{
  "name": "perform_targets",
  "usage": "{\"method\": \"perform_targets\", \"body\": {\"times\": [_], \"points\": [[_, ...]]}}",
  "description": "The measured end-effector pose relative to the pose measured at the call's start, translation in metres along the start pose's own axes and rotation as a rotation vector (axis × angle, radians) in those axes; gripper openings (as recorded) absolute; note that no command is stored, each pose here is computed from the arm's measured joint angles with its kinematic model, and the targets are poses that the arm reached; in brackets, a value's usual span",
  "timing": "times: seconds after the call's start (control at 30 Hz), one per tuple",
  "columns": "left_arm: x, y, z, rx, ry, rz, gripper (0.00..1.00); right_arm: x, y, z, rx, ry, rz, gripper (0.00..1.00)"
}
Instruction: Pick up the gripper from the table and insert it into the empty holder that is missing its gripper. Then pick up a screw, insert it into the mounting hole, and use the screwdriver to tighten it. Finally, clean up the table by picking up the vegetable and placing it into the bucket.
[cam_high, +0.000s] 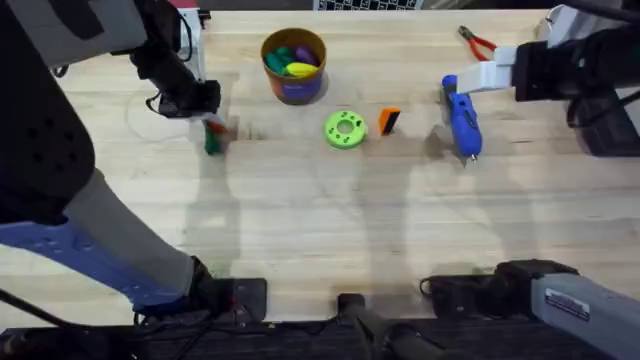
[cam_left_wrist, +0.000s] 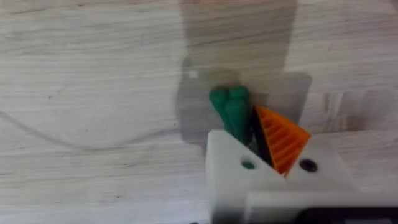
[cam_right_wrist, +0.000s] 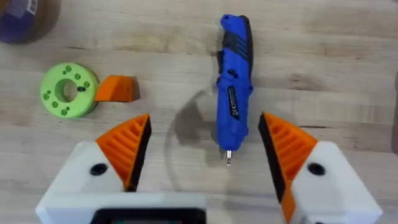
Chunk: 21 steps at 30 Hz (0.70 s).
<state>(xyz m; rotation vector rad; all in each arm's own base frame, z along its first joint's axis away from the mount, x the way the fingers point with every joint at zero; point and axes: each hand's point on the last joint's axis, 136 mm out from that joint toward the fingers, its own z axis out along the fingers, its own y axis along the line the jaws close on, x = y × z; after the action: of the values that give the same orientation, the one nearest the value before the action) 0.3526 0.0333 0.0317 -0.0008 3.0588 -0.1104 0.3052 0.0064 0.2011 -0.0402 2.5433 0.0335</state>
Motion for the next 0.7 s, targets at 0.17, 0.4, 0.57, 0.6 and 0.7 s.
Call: {"method": "perform_targets", "body": {"times": [0.17,0.4,0.57,0.6,0.7], "points": [[0.006,0.001,-0.001,-0.009,0.025,-0.005,0.010,0.000,0.000,0.000,0.000,0.000,0.000,0.994],[0.007,0.002,-0.011,-0.025,0.019,-0.035,0.010,0.000,0.000,0.000,0.000,0.000,0.000,0.994],[0.001,-0.005,-0.055,-0.035,-0.097,-0.052,0.010,0.000,0.000,0.000,0.000,-0.001,0.000,0.993],[0.001,-0.007,-0.066,-0.036,-0.125,-0.052,0.010,0.000,0.000,0.000,0.000,0.000,0.000,0.993],[0.001,-0.016,-0.101,-0.039,-0.215,-0.049,0.010,0.000,0.000,0.000,0.000,-0.001,0.000,0.994]]}}
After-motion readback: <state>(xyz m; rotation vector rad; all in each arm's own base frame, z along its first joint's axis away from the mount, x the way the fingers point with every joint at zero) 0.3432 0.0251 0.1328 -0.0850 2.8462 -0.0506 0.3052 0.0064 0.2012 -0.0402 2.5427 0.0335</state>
